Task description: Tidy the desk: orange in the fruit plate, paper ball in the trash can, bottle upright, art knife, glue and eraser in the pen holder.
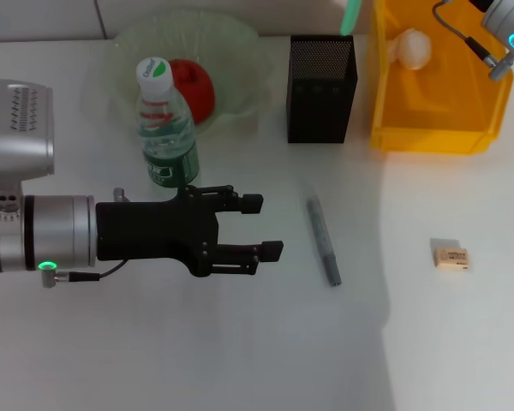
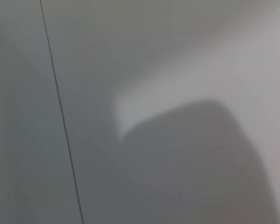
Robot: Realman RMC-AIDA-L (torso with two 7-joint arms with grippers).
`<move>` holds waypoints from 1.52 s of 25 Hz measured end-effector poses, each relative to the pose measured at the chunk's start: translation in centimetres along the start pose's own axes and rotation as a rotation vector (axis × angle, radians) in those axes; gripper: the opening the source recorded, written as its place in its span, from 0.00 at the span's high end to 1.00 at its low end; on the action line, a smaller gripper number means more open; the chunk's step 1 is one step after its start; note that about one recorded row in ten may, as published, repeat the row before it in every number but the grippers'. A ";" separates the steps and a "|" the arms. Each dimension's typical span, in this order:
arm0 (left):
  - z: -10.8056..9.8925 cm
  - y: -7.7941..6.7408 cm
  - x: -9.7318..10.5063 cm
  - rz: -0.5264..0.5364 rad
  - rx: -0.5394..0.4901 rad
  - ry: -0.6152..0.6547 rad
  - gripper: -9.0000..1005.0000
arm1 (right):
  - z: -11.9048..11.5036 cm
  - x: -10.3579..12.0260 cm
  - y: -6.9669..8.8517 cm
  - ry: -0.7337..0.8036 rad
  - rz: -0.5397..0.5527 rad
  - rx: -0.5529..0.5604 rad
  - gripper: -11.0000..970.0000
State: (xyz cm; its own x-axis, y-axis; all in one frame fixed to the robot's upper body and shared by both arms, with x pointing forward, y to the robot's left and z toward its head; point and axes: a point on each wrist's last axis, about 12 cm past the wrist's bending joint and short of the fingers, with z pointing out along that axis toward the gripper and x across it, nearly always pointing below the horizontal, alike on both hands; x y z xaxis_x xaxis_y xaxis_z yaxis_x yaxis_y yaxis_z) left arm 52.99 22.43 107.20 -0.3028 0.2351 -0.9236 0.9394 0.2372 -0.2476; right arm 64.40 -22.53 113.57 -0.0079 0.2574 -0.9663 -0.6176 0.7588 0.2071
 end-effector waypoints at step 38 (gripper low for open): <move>-0.4 0.2 0.1 -0.007 0.004 0.036 0.23 | -7.0 -13.2 3.7 1.204 -0.018 -0.142 0.28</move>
State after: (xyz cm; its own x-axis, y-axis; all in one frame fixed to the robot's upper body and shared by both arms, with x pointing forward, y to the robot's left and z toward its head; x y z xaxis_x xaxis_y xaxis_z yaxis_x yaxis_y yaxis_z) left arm 53.04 22.88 107.19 -0.3149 0.2670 -0.9108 0.9378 0.2351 -0.2554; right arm 56.74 -27.26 126.04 -0.6779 -0.5309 -0.5085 -0.7054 0.6646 0.2466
